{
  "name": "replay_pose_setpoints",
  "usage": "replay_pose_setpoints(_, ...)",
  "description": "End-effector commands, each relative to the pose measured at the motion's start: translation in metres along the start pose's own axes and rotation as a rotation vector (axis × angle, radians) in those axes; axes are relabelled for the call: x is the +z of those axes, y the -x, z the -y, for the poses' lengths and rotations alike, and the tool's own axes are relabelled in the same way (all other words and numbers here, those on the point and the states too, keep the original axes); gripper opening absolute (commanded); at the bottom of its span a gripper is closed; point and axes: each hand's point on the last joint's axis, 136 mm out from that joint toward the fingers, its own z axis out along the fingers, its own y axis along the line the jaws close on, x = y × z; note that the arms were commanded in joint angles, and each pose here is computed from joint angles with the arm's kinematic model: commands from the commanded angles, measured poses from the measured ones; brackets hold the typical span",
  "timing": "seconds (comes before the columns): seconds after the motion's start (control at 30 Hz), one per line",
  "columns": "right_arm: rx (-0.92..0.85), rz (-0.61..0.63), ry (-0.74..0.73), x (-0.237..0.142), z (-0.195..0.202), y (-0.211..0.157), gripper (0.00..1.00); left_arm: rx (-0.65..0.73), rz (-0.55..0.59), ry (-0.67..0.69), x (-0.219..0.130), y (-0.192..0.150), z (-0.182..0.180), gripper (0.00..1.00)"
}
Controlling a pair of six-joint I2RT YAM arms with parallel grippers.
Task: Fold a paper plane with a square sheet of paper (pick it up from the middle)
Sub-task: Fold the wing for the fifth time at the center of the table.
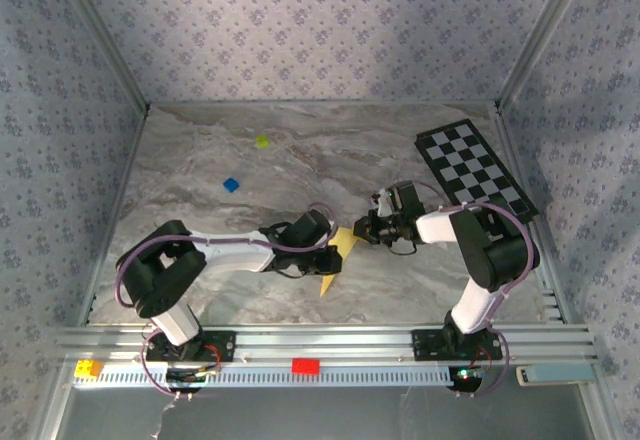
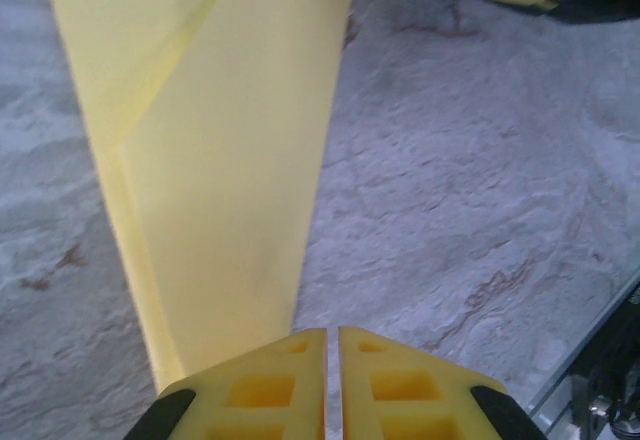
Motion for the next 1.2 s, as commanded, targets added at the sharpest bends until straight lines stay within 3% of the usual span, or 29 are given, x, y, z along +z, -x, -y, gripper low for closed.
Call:
replay_pose_setpoints(0.0,0.093,-0.026,-0.125,-0.002,0.038,-0.017,0.05,0.03,0.013,-0.025,-0.003,0.007,0.014,0.1)
replay_pose_setpoints(0.43,0.089,-0.023,-0.12,-0.002,0.035,-0.014,0.05,-0.055,-0.083,0.06,0.014,-0.045,-0.044,0.05)
replay_pose_setpoints(0.73,-0.027,0.044,-0.015,-0.029,-0.022,0.01,0.07,-0.073,-0.041,0.086,0.011,-0.041,-0.051,0.02)
replay_pose_setpoints(0.93,-0.063,0.01,0.078,-0.033,-0.049,-0.006,0.07,-0.071,-0.016,0.111,0.006,-0.038,-0.054,0.01)
replay_pose_setpoints(1.07,-0.078,-0.049,0.053,-0.015,-0.048,-0.023,0.06,-0.073,-0.006,0.118,0.004,-0.037,-0.056,0.01)
replay_pose_setpoints(1.17,-0.033,-0.053,-0.022,-0.004,-0.026,-0.026,0.05,-0.07,0.006,0.116,0.002,-0.034,-0.053,0.02)
